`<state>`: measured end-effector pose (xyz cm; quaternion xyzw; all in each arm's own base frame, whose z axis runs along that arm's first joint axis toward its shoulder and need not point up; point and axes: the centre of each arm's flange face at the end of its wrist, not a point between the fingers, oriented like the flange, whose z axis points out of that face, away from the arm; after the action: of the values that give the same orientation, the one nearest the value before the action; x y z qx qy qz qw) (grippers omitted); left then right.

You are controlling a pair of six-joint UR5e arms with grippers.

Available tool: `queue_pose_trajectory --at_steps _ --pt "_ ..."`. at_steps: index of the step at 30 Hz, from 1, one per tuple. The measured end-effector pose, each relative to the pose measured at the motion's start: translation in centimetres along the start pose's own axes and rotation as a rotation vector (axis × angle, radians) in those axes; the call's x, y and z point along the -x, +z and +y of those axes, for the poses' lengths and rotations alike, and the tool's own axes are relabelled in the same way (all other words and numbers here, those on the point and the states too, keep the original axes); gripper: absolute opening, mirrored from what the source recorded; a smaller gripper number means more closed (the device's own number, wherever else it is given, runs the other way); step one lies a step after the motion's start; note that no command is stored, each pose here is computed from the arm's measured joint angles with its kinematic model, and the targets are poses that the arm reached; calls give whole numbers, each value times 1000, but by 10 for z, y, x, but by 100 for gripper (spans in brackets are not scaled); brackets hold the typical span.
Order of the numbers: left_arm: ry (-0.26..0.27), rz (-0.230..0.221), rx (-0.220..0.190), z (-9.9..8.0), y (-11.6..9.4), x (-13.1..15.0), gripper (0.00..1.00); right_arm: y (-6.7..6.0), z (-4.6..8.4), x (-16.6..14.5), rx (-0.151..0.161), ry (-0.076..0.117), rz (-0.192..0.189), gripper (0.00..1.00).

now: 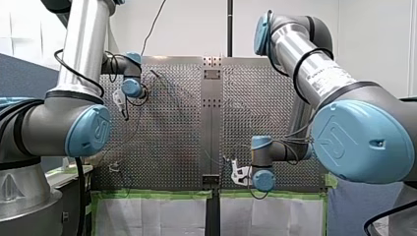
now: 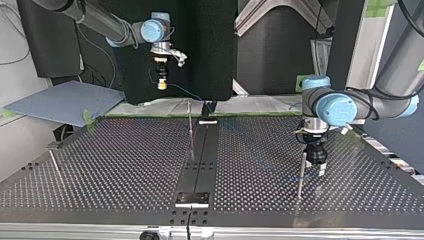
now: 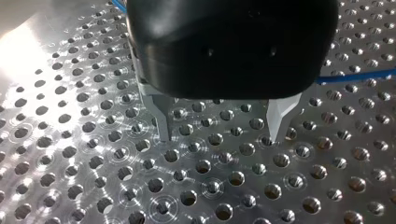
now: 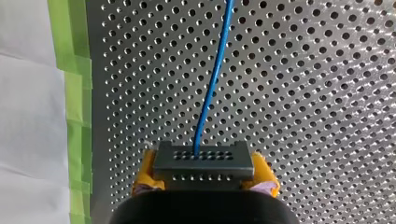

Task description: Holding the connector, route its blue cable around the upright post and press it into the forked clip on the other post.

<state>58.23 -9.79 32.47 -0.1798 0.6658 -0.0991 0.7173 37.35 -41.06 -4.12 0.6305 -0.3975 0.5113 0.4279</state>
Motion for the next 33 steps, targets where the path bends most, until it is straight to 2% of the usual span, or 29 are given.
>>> queue_pose_trajectory --at_steps 8,14,21,33 --pt "1 6 6 0 -1 -1 100 8 11 0 -26 -11 9 0" --pt "-9 16 20 1 -3 -2 100 9 10 0 -75 -15 15 0" --pt "-71 52 36 5 -6 -5 100 9 4 0 -134 -19 20 0" --pt "-178 55 30 14 -8 -11 100 8 3 1 -145 -26 13 0"
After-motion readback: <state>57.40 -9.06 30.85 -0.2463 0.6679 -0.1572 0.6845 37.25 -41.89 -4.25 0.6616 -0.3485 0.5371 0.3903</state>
